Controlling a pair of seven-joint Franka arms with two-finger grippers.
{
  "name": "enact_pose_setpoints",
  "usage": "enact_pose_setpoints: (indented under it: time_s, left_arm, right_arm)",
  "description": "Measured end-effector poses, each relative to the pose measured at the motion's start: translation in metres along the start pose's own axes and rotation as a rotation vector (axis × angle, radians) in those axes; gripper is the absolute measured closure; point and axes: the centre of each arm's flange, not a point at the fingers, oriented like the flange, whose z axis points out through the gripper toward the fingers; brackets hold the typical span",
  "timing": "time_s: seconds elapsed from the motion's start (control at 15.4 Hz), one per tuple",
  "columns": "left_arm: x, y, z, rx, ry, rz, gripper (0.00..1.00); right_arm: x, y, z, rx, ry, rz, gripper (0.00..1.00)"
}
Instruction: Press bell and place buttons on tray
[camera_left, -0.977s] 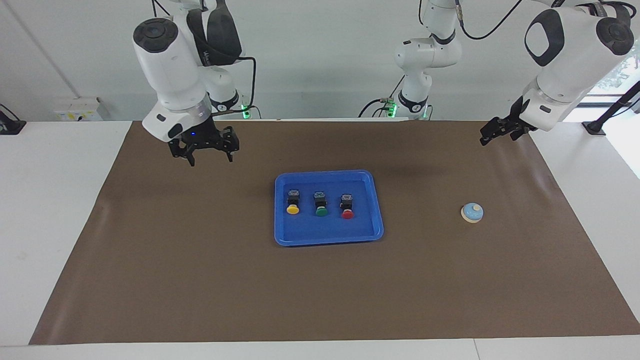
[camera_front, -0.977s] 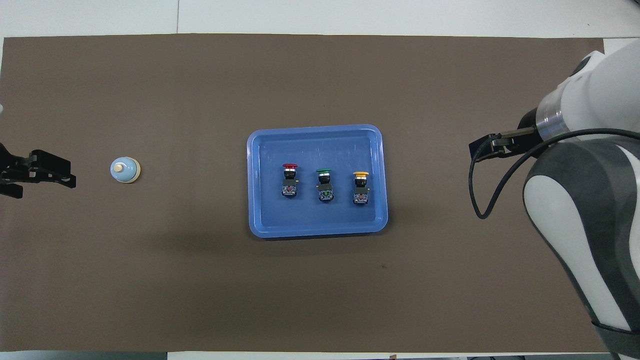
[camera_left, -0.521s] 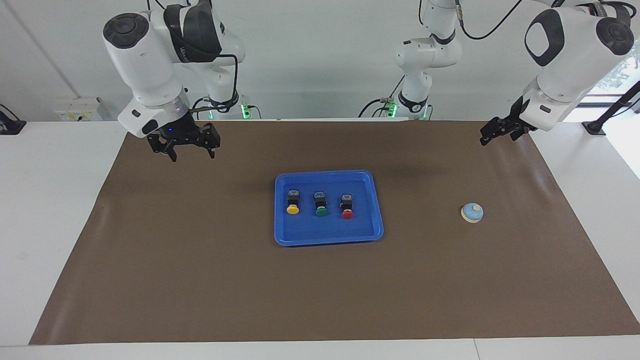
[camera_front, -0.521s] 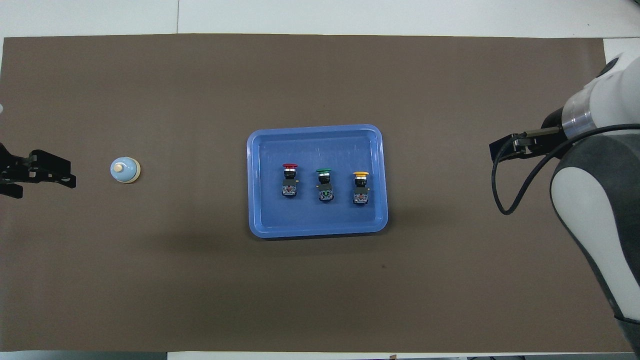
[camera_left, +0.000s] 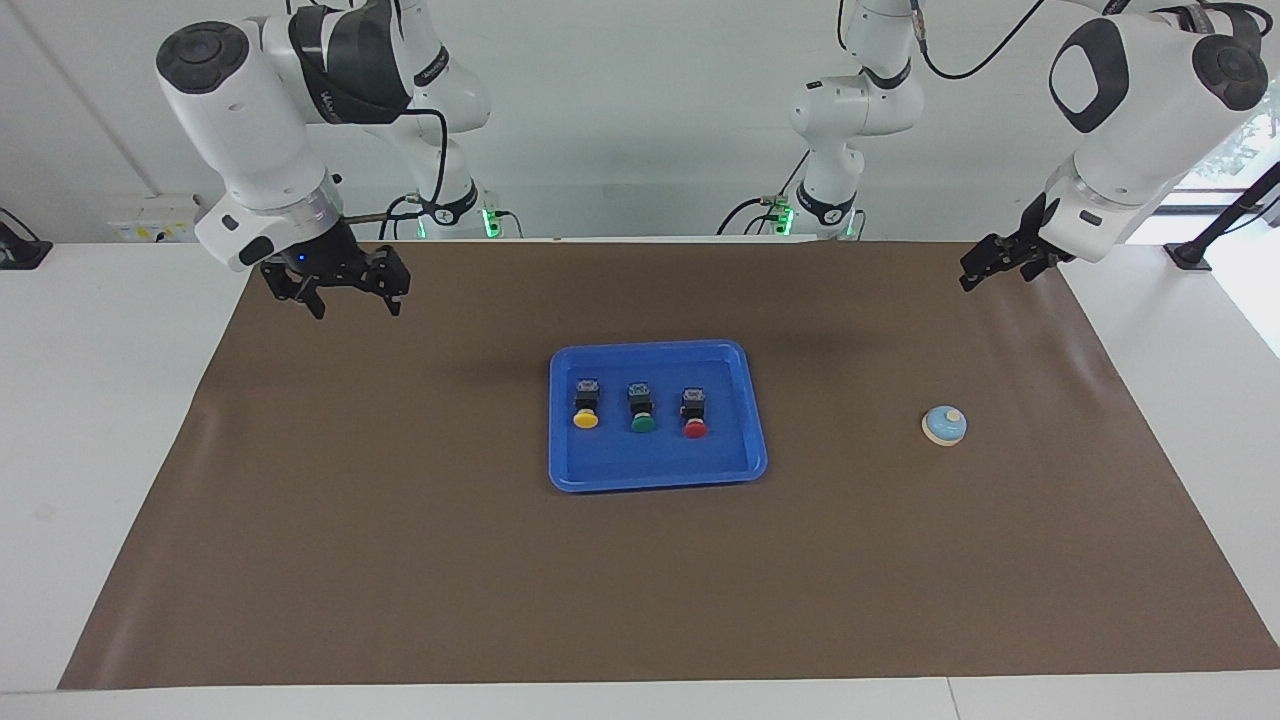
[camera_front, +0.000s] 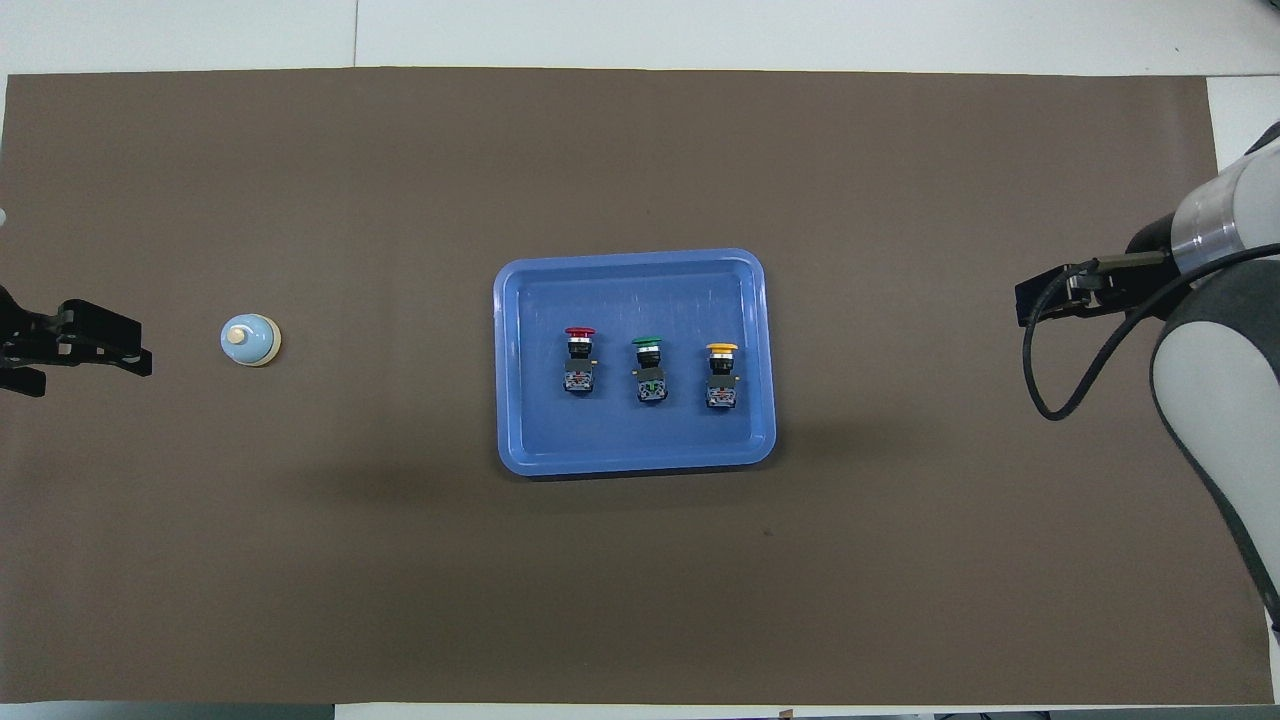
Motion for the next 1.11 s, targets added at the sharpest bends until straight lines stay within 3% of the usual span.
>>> enact_pose_setpoints:
  time_s: [1.11]
  left_arm:
    - [0.0000, 0.0000, 0.0000, 0.000, 0.000, 0.000, 0.00]
  right_arm:
    - [-0.0053, 0.0045, -0.0029, -0.026, -0.017, 0.044, 0.00]
